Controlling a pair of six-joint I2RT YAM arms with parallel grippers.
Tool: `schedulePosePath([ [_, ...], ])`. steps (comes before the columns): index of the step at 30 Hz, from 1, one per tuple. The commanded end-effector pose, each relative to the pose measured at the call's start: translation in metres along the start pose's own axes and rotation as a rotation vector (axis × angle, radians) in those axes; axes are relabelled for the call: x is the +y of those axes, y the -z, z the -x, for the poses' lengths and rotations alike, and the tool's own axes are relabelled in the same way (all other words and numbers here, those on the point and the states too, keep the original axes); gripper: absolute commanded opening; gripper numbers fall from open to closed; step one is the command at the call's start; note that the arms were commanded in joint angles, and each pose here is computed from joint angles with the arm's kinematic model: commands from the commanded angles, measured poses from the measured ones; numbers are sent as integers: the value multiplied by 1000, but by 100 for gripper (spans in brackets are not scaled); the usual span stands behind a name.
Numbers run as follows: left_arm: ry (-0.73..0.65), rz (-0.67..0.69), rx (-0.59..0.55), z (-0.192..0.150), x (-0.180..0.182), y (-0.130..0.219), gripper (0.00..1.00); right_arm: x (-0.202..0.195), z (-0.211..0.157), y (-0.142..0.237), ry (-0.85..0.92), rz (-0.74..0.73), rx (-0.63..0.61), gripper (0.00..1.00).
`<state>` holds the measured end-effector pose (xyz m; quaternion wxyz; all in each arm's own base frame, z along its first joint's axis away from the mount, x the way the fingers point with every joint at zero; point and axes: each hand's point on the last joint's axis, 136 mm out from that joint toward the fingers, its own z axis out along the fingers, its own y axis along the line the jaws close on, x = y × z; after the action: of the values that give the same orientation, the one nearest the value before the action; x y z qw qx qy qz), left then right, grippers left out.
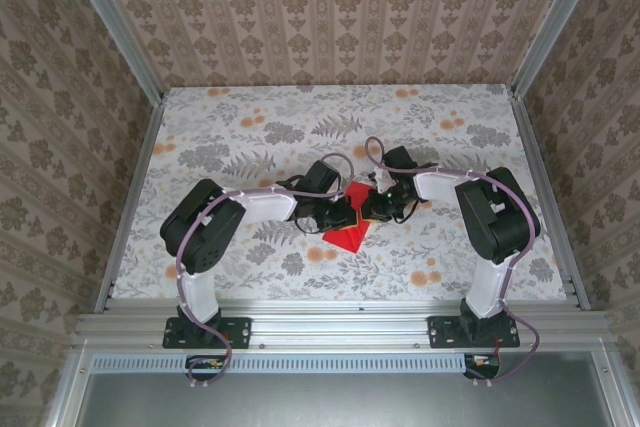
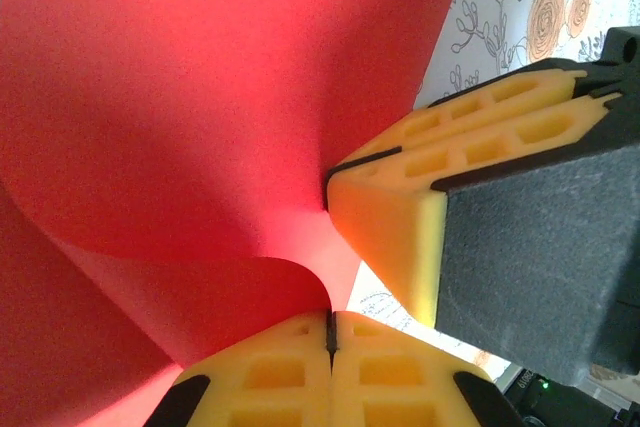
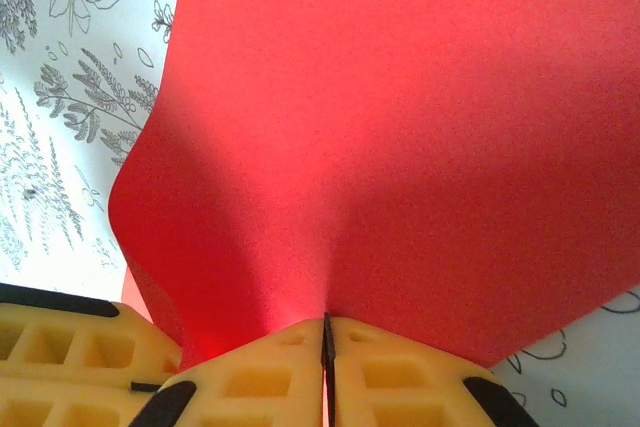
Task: Fold a paper plane with a square sheet of paper (pick it up from the middle)
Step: Place the paper at the center of the table, then fold the triangle a second time at the center of the table.
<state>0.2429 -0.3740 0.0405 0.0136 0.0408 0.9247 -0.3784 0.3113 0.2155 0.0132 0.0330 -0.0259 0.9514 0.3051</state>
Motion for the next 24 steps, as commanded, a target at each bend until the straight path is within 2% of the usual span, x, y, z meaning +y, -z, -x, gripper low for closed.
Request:
schedulePosePath([
  [1, -27, -27, -10, 8, -12, -4, 2, -2, -5, -7, -19, 4, 32, 12],
  [24, -32, 2, 21, 5, 1, -13, 2, 0, -2, -3, -22, 6, 28, 11],
])
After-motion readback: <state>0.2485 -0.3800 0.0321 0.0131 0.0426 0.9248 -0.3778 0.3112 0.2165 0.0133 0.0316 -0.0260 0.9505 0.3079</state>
